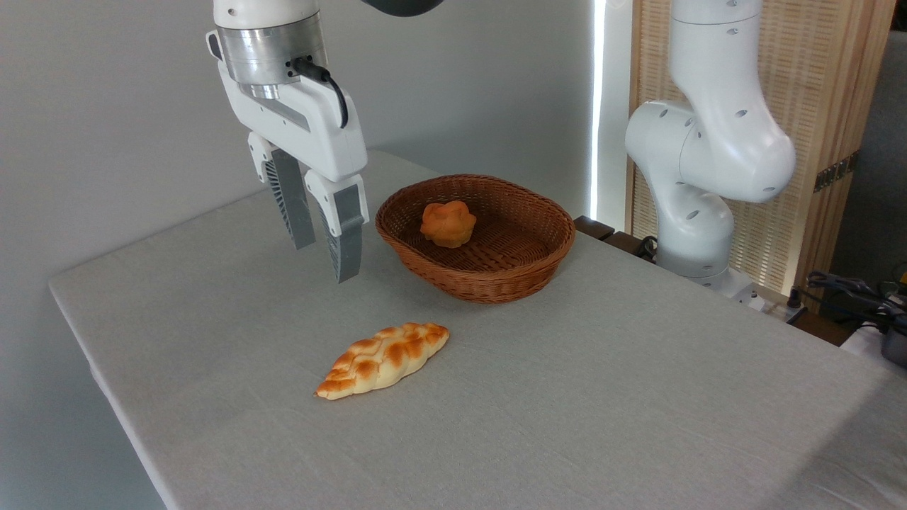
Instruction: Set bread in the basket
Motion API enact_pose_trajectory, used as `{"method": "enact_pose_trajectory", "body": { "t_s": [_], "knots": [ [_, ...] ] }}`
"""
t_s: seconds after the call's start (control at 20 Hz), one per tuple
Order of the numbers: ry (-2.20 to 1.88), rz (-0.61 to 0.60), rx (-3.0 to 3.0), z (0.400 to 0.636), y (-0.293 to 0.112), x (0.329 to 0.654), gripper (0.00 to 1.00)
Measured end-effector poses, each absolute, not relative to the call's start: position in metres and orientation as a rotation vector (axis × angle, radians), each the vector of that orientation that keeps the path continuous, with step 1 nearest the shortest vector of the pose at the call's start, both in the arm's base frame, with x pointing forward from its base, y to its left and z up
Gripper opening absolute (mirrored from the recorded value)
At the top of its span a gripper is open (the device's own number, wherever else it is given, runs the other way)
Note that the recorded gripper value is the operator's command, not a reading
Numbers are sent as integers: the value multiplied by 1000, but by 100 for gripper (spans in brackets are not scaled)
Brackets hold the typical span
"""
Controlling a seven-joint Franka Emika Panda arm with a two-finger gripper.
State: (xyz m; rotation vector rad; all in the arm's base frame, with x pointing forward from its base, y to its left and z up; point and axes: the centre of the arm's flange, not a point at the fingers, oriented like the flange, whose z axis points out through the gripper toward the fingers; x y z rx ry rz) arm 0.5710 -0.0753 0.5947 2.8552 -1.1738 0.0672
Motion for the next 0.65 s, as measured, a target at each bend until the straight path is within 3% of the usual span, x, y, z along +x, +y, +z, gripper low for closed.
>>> {"method": "enact_pose_trajectory", "body": {
  "t_s": [0.65],
  "knots": [
    [-1162,62,2861,595,-71,571,100]
  ]
}}
